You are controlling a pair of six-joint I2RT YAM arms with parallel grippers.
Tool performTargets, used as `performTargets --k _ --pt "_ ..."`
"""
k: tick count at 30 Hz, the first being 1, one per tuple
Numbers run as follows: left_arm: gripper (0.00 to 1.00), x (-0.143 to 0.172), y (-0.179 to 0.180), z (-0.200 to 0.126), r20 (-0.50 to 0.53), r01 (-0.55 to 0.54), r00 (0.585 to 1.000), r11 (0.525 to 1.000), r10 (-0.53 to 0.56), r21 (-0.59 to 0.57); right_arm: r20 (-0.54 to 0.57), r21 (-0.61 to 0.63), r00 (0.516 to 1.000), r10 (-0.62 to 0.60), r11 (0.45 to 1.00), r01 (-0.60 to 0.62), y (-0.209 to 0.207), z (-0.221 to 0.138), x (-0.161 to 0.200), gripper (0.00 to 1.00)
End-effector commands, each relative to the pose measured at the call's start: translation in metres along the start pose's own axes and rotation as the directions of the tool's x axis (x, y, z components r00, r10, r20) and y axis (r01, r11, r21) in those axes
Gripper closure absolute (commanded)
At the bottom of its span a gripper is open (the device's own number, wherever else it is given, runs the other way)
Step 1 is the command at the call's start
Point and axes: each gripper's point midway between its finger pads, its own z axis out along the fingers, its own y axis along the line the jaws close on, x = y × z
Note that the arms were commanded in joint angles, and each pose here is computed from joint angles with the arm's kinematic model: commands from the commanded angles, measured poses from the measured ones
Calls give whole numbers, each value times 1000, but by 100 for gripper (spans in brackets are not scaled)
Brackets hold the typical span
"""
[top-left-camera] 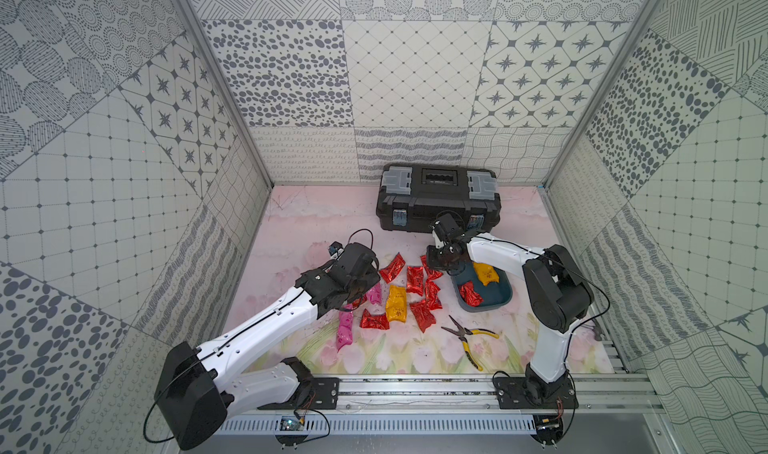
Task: Take the tea bags out of the storage box
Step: Place the tea bag at the center of the board, then pick up the tea bag from the storage box.
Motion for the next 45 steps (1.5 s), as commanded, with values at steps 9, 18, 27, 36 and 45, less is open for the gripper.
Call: performTargets --k 9,18,27,36,45 --pt "55 24 -68 21 -75 -142 985 976 156 167 179 -3 984 5 1000 -4 -33 -104 1 69" --pt "54 88 -115 56 -209 -192 948 955 240 228 47 6 992 120 993 -120 -101 -98 66 65" --pt "54 90 -117 61 -210 -201 947 958 244 205 -109 -11 991 81 997 -83 -100 -64 81 60" --pt "54 85 -109 57 -186 -188 957 964 222 186 -155 10 986 54 999 -53 -104 -42 77 65" --pt "54 80 -108 55 -167 -189 961 965 219 181 -116 -20 993 35 999 -38 -98 -54 75 96"
